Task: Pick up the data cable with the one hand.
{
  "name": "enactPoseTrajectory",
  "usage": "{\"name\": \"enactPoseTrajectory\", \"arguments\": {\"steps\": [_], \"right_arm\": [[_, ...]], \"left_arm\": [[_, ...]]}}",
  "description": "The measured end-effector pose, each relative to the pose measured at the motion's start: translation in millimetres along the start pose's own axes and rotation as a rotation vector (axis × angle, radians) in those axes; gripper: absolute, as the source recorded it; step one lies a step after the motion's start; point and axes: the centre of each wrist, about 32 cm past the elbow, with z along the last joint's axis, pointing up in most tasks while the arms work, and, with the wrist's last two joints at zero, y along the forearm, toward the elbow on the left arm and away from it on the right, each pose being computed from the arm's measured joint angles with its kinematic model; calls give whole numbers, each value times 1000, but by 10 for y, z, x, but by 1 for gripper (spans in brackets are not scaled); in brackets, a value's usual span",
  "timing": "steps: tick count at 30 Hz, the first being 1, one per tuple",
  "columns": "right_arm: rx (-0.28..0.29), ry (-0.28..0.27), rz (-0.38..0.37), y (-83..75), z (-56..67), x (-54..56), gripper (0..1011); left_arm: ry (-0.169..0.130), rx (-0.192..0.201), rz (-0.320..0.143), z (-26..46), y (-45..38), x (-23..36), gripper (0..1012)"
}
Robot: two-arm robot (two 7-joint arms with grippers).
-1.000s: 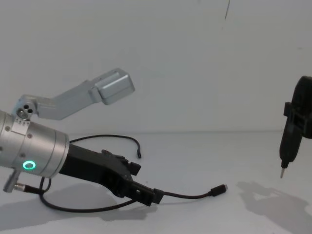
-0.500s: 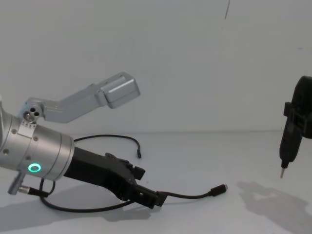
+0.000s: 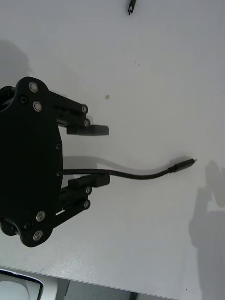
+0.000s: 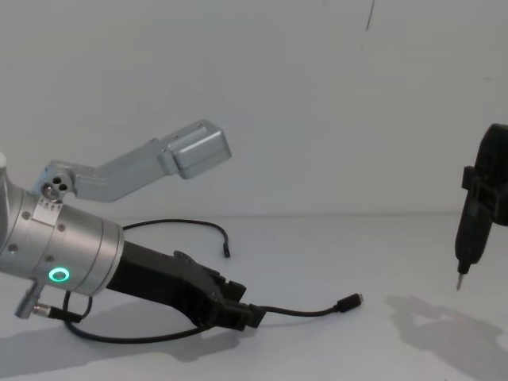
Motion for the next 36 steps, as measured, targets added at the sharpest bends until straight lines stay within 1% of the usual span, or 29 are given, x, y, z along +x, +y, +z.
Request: {"name": "enactPoseTrajectory", "arguments": {"steps": [2,3,5,6,8,10,13,14,16,19,25,26,29,30,33,34,36], "right_arm": [[0,0,0,0,0,0,263],[0,0,0,0,0,0,263],[0,0,0,0,0,0,263],[0,0,0,0,0,0,263],[0,0,0,0,0,0,263],[0,0,0,0,0,0,263],[0,0,0,0,0,0,263],[0,0,0,0,0,0,263],[0,0,0,0,0,-1,263],[1,-1,0,3,3,-1,263],[17,-6,8,19,26,6,263],[27,-8,12,26,41,9,263],[41,-13,17,36,67,16,263],[52,-15,22,43,88,19,263],[71,-19,29,56,128,26,263],[84,-22,33,64,155,33,263],[97,-24,38,74,187,39,263]], "left_arm": [[0,0,0,1,-1,0,431],[0,1,0,1,-2,0,372],[0,1,0,1,-2,0,340],[0,1,0,1,-3,0,274],[0,2,0,1,-3,0,235],[0,2,0,1,-4,0,160],[0,2,0,1,-5,-1,104],[0,2,0,1,-5,-1,58],[-1,2,0,-1,-5,-2,40],[-3,0,-1,-4,-4,-7,40],[-24,-33,2,-17,18,-37,39],[-33,-47,5,-22,27,-45,39],[-44,-70,6,-32,45,-62,39],[-52,-90,7,-38,57,-73,39],[-63,-120,10,-46,83,-87,40],[-71,-142,12,-53,100,-97,39],[-80,-167,14,-57,119,-106,39]]}}
